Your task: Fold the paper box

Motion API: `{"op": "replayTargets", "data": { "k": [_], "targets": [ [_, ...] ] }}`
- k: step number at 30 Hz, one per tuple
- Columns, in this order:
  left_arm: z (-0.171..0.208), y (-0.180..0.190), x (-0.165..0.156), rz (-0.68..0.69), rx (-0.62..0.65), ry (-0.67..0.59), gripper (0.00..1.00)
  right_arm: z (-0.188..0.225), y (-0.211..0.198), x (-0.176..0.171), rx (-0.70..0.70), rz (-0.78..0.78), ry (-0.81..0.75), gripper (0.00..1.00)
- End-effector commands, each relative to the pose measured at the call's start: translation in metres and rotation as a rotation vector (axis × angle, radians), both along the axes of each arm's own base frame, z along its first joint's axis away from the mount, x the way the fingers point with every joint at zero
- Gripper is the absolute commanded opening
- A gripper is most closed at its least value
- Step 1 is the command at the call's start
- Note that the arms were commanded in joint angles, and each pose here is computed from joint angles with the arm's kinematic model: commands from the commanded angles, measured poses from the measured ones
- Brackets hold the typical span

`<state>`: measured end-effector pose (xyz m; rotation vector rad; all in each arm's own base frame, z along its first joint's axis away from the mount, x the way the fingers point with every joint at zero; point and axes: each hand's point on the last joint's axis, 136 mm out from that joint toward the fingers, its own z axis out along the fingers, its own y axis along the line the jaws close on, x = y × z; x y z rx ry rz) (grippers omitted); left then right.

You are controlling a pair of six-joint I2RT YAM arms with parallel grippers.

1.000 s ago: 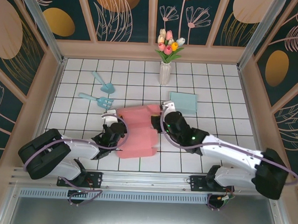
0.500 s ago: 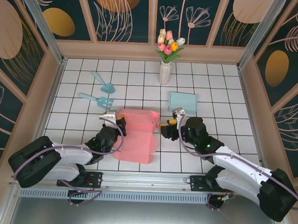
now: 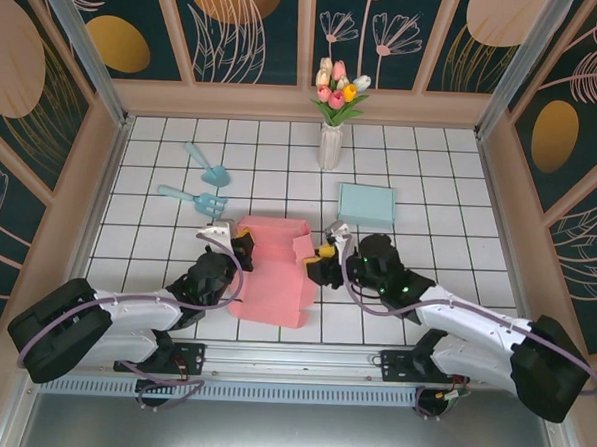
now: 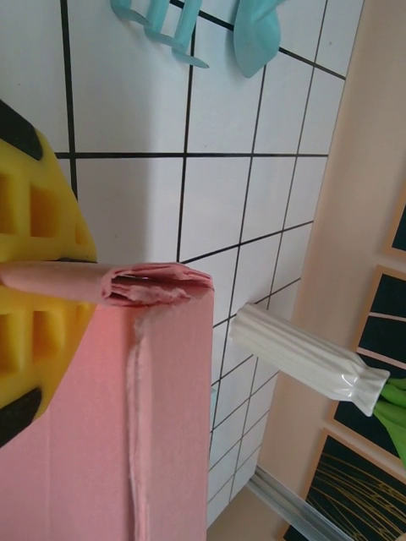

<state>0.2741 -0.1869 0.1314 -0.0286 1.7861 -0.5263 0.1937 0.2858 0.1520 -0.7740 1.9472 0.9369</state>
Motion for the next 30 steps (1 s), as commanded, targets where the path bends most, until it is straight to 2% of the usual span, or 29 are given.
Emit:
{"op": "replayTargets", "data": {
  "k": [1,5,9,19,30],
  "targets": [
    [0.000,0.005,0.005,0.046,0.008,0.003,0.00,0.022,0.008,0.021,0.014,-0.110,-0.073,0.48],
    [-0.005,0.008,0.008,0.072,0.034,0.018,0.00,0.019,0.007,0.043,-0.026,-0.258,-0.075,0.48],
    [-0.012,0.011,0.012,0.113,0.070,0.042,0.00,0.007,0.009,0.061,-0.096,-0.337,-0.072,0.47],
    [-0.016,0.008,0.015,0.122,0.056,0.070,0.00,-0.020,0.042,0.071,-0.184,-0.306,-0.080,0.39],
    [-0.026,0.007,0.017,0.144,0.050,0.126,0.00,-0.059,0.038,0.105,-0.338,-0.499,-0.126,0.25]
  ]
}}
